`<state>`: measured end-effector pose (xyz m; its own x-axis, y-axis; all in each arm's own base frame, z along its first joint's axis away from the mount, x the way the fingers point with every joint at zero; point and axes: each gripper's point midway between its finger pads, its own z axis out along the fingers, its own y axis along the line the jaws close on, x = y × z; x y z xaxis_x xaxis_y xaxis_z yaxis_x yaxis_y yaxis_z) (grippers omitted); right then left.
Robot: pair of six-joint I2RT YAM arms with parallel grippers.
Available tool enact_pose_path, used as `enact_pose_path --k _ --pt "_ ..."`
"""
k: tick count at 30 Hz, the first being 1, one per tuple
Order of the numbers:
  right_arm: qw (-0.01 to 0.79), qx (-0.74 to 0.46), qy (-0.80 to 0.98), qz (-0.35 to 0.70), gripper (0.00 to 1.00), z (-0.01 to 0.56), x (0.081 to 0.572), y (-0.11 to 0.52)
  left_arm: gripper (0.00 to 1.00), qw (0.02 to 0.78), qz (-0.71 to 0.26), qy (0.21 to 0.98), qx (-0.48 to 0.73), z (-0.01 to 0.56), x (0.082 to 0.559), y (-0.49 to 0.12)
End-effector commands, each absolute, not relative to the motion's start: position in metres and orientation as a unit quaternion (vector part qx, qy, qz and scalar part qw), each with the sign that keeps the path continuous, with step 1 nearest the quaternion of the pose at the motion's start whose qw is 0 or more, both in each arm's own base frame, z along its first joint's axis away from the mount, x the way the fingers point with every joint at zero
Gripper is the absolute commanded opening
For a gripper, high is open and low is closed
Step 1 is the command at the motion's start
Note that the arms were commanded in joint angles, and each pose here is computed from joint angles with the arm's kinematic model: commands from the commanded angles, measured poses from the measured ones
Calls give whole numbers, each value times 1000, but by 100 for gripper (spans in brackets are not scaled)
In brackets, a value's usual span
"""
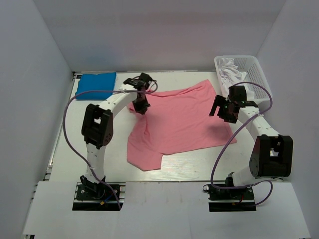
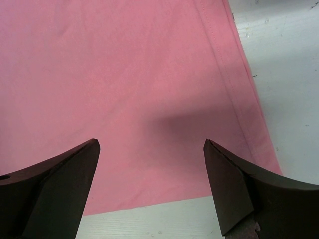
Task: Fold and stack the t-shirts
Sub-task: Flatten out the tshirt
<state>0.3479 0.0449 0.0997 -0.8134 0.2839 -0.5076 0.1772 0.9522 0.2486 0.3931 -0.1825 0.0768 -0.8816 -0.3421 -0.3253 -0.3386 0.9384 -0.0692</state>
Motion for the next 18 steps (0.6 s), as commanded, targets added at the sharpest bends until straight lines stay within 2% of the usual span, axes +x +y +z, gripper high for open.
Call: enact_pose_path --k 1,9,11,14,17,18 --pt "273 118 951 84 90 95 344 42 0 148 -18 978 -144 79 384 -225" --pt "268 120 952 83 90 91 344 40 0 129 -56 988 -65 62 368 -325" --pt "268 122 952 83 90 91 344 41 23 129 -60 989 -50 63 364 -342" --pt "268 121 952 84 90 90 344 41 78 123 -63 990 -28 66 351 -354" --pt "268 118 952 88 90 91 345 43 99 153 -56 986 -28 92 350 -340" --pt "272 118 951 88 90 93 346 42 99 171 -57 983 -31 100 354 -338"
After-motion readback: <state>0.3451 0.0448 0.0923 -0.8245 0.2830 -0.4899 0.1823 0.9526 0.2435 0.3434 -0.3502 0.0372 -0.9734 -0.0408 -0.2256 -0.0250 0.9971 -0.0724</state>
